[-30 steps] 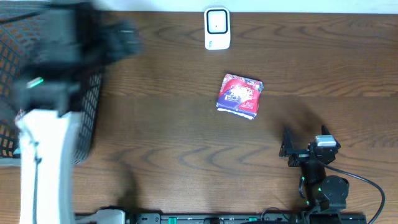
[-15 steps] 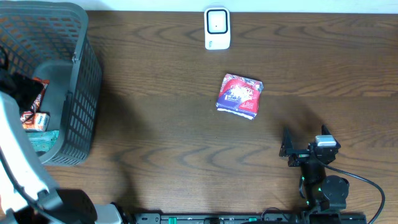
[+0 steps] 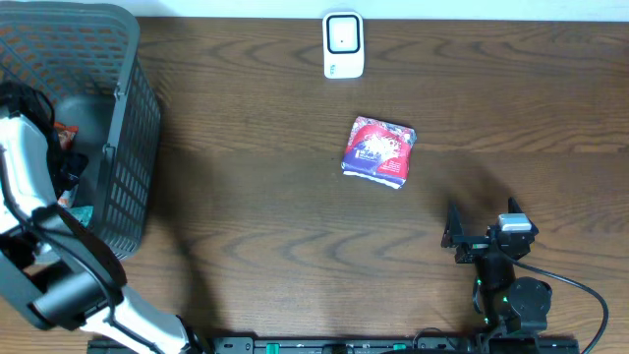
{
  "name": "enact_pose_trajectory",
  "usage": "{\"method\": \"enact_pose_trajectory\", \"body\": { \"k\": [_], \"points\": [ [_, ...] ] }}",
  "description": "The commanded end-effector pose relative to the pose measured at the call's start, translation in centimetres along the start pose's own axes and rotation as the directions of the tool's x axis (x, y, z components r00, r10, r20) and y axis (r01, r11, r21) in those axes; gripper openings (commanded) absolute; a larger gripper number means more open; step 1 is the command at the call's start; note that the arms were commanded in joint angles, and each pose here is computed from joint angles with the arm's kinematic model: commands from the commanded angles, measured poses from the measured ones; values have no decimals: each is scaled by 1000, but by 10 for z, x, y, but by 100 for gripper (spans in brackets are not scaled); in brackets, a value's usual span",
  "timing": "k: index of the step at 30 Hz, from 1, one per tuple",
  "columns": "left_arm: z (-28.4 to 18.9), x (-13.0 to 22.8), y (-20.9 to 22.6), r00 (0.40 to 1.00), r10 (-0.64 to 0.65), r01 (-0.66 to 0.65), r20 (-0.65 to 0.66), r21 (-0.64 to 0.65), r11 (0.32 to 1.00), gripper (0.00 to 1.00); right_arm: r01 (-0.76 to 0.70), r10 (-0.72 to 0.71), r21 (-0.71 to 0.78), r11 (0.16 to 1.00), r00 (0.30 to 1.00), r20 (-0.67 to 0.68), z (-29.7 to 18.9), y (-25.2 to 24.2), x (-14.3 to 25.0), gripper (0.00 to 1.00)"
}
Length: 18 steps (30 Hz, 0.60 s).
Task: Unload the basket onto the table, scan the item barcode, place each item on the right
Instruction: 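Reach the left gripper back into the basket for the mint-green pack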
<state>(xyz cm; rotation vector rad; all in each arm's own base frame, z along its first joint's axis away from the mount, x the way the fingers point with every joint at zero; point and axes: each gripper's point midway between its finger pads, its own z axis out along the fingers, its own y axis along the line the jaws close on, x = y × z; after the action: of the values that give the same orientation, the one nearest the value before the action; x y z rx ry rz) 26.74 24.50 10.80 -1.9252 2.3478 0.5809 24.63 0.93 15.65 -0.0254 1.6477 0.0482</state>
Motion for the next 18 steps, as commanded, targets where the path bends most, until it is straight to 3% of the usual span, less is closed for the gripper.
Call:
{"method": "enact_pose_trajectory", "body": {
  "k": [1, 10, 13, 18],
  "points": [
    [21, -2, 6, 999, -27, 25, -18, -64, 998, 95, 7, -7, 3, 1000, 1000, -1, 0, -1, 0, 99],
    [63, 16, 6, 994, 10, -27, -111, -155, 988, 91, 7, -7, 3, 1000, 1000, 0, 0, -1, 0, 99],
    [72, 22, 6, 990, 22, -47, -140, -177, 983, 70, 7, -7, 3, 1000, 1000, -1, 0, -1, 0, 99],
    [74, 30, 3, 983, 27, -57, -184, -158, 986, 19, 7, -7, 3, 1000, 1000, -1, 0, -1, 0, 99]
  ]
}}
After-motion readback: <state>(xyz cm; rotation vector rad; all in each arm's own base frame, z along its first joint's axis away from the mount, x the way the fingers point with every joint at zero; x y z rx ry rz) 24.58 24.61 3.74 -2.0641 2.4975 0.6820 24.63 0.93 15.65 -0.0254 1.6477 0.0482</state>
